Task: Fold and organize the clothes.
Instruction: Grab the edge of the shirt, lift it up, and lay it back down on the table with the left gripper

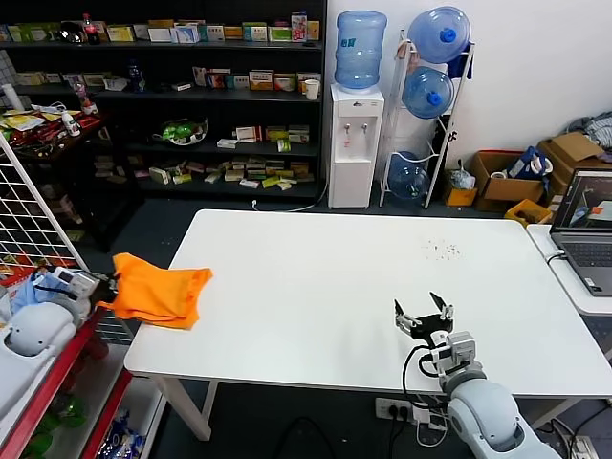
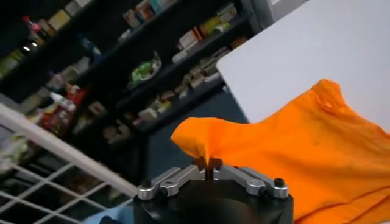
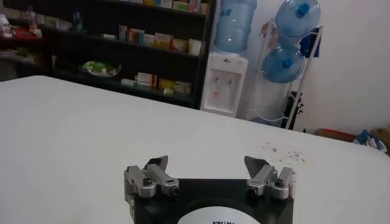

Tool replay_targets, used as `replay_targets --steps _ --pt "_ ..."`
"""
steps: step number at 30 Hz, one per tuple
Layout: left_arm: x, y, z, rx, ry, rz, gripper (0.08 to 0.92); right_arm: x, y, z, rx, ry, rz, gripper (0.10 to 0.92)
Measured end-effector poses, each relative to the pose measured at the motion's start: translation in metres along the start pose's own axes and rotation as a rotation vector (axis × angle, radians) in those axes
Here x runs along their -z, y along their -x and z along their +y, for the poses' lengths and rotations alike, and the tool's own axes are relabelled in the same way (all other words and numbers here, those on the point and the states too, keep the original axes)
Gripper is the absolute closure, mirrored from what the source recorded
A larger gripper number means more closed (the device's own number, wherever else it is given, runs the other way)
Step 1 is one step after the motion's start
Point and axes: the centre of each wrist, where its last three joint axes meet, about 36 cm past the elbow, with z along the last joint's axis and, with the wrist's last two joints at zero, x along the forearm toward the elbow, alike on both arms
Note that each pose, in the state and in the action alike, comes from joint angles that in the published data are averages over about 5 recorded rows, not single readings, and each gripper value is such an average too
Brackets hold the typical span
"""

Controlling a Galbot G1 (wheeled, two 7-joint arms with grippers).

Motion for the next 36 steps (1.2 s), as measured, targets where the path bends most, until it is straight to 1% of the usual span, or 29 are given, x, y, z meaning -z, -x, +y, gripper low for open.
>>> replay_targets --steps 4,7,10,17,21,25,29,36 --pt "0.005 -0.006 0.022 0.051 0.057 0.001 0.884 -0.001 0.001 0.003 0.006 0.001 0.000 0.200" --pt "0.010 -0.010 0.028 0.065 0.070 0.000 0.884 -0.002 0.003 0.006 0.008 0.003 0.000 0.200" --pt "0.016 -0.012 0.023 0.061 0.069 -0.005 0.884 -0.003 0.003 0.008 0.009 0.004 0.002 0.200" --pt "0.026 -0.010 -0.003 0.027 0.072 -0.038 0.884 -0.006 0.000 0.009 0.000 0.000 0.009 0.200" --pt "0.026 -0.006 -0.003 0.034 0.099 -0.051 0.884 -0.006 -0.003 0.008 -0.005 -0.001 0.008 0.200" --pt "0.025 -0.002 0.007 0.060 0.131 -0.059 0.884 -0.005 -0.004 0.009 -0.005 0.001 0.004 0.200" --pt "0.026 -0.001 0.024 0.095 0.173 -0.066 0.884 -0.004 -0.005 0.013 0.000 0.004 -0.001 0.200" --pt "0.029 -0.007 0.054 0.155 0.225 -0.069 0.884 -0.004 -0.008 0.018 0.008 0.009 -0.002 0.200"
